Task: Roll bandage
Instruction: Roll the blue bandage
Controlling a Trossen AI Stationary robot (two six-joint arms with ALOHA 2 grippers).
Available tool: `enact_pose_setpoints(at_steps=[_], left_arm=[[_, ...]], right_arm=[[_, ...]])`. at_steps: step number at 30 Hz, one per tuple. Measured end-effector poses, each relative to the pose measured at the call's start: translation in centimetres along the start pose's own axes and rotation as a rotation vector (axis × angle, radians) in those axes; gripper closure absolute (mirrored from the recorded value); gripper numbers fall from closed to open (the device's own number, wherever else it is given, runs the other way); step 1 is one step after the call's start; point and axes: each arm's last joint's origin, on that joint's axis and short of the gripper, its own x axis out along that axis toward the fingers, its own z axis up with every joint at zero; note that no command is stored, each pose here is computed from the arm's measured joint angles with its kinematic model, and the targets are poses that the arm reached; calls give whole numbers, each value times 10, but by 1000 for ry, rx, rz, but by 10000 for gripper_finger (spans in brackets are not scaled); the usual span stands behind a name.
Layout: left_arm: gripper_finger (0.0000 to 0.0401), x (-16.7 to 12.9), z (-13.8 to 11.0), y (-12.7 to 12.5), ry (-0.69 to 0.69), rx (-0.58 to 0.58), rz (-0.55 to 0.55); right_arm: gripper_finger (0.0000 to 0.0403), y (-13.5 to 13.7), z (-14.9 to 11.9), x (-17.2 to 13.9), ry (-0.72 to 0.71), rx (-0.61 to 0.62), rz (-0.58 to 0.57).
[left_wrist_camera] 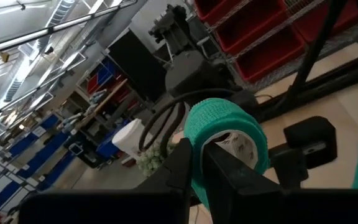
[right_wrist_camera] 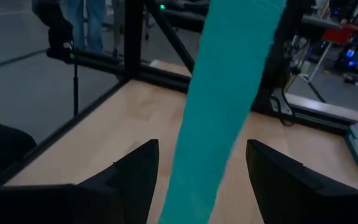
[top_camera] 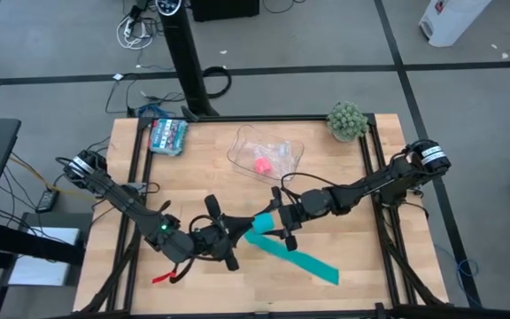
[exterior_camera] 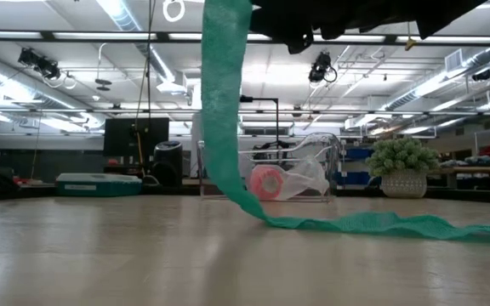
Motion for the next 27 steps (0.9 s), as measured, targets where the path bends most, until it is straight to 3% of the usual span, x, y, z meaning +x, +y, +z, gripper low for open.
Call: enact_pose_setpoints(at_steps=[7,12,21,27], left_arm=[[362,4,0,4,-4,-11,19],[362,9,2,9,-26,-47,38],[362,14,4,14,-82,-119,23],[362,11,8,14,-121,-145,2]], right_arm=[[194,-1,7,0,-75,-6,8],[234,-1,9,0,-95,-20,2],[392,-17,0,1,-6,-69,-104],[400,-45,-10,0,52,-65,-139]])
